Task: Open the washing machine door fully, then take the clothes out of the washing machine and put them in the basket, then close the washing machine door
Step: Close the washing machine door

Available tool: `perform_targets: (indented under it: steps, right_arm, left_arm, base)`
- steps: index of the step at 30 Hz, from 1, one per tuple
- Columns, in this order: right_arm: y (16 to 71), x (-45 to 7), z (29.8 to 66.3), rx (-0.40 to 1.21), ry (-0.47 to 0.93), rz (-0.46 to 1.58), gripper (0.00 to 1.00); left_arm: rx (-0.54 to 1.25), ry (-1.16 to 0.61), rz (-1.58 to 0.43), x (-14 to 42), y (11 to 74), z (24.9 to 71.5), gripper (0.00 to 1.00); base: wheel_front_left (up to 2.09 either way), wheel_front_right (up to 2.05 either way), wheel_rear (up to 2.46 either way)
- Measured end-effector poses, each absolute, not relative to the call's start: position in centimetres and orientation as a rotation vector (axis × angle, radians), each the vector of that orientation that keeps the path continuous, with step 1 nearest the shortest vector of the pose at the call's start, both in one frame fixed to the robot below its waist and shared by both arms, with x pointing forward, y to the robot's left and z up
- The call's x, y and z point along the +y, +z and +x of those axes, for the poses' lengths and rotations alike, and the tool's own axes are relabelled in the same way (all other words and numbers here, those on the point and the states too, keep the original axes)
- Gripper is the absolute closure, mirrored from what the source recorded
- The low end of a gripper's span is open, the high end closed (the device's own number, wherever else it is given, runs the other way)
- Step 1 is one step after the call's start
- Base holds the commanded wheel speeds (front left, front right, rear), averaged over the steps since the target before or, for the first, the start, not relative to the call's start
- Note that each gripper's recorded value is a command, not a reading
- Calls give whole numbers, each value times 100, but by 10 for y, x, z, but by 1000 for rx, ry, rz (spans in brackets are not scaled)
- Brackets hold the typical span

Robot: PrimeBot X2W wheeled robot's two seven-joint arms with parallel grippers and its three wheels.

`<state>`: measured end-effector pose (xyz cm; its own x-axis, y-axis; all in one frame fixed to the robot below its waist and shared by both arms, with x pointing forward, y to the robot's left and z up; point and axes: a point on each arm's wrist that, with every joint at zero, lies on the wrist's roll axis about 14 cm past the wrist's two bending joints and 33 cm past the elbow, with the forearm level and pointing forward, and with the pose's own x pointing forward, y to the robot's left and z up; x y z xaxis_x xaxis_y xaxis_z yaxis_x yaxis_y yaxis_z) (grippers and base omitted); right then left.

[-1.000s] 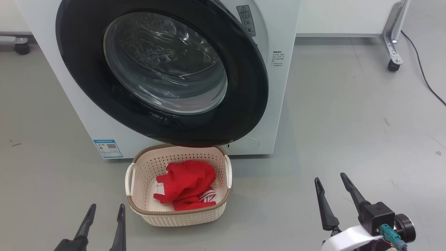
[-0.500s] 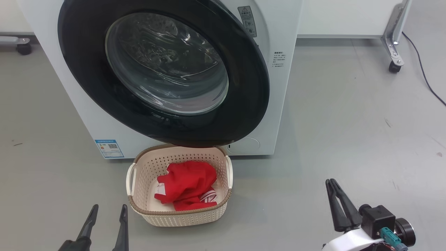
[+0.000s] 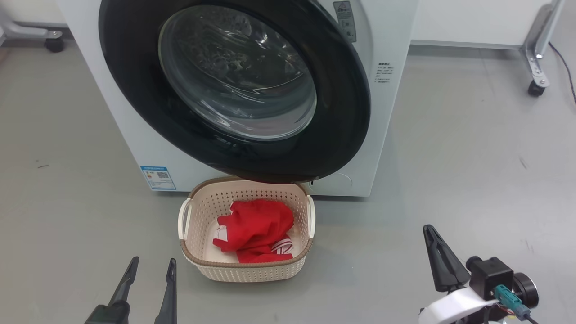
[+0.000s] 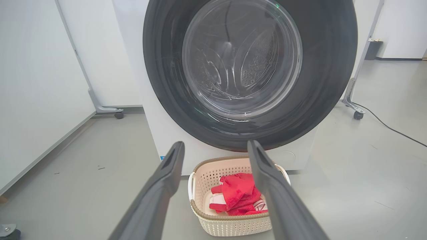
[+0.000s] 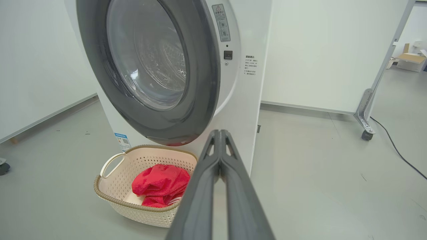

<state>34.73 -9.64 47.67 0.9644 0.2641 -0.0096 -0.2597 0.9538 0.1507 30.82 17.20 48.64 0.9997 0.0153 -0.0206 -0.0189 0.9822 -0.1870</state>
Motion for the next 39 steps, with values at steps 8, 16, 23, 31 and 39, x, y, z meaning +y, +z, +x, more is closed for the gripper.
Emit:
perform_targets:
  steps: [8, 16, 23, 31, 39]
  right_arm:
    - [488, -67, 372, -1, 385, 146, 100]
    - [513, -38, 419, -62, 494, 112, 100]
    - [543, -11, 476, -138, 564, 104, 100]
    - [540, 8, 524, -120, 607, 121, 100]
    - [524, 32, 551, -79, 651, 130, 100]
  left_arm:
    - [21, 37, -183, 177, 486, 311, 0]
    - [18, 45, -183, 176, 487, 326, 0]
    - [10, 21, -182, 169, 487, 350, 0]
    - [14, 28, -183, 171, 484, 371, 0]
    - [44, 81, -166, 186, 472, 372, 0]
  base:
    - [0, 0, 0]
    - [0, 0, 0]
    - [0, 0, 0]
    - [0, 0, 0]
    - [0, 0, 0]
